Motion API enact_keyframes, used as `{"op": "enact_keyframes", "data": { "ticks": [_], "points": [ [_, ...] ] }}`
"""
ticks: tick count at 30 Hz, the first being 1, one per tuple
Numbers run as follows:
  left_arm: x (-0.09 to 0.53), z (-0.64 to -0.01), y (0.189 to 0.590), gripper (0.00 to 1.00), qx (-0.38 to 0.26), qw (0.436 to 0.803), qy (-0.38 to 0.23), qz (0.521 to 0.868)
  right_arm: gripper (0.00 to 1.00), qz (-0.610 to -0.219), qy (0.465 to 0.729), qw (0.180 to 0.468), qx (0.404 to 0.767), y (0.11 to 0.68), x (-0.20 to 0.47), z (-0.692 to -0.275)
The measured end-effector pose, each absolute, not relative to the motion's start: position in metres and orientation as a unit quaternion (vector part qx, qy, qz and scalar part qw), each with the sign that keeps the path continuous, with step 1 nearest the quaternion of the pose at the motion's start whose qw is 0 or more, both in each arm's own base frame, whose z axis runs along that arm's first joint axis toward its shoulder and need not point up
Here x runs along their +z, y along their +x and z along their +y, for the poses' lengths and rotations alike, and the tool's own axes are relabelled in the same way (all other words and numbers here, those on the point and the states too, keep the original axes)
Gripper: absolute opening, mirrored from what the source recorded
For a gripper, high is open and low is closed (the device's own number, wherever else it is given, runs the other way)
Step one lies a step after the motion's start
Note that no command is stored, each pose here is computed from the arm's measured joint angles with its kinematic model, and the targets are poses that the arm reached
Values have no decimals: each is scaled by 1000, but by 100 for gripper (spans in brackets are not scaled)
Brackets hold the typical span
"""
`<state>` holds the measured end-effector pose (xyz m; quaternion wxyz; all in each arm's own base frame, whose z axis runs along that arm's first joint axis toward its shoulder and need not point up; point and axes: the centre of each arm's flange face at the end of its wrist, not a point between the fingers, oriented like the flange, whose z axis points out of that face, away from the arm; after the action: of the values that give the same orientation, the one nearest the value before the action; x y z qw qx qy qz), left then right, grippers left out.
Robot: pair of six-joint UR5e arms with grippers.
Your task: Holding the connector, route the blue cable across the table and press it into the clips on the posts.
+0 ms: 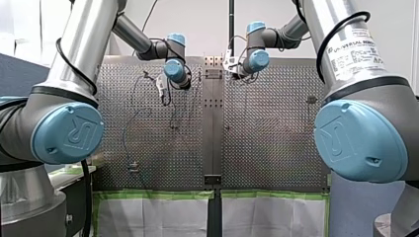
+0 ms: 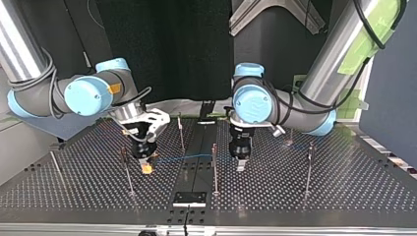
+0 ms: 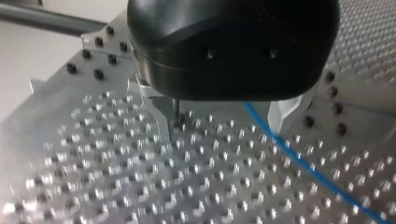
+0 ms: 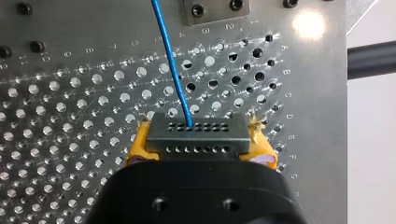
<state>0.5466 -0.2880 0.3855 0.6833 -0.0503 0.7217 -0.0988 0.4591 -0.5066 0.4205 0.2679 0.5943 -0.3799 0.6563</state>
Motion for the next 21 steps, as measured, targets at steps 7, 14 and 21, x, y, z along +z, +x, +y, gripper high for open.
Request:
{"op": "enact_keyframes", "data": {
  "ticks": [7,14,21],
  "points": [
    [398,-291,510,100,-104,681,-38,724,0,-380,595,269,656,459,420,-507],
    [407,-290,479,100,-114,687,-35,716,0,-379,594,269,656,459,421,-507],
    [420,-291,444,100,-124,693,-21,709,0,-380,593,269,657,457,425,-506]
  ]
}}
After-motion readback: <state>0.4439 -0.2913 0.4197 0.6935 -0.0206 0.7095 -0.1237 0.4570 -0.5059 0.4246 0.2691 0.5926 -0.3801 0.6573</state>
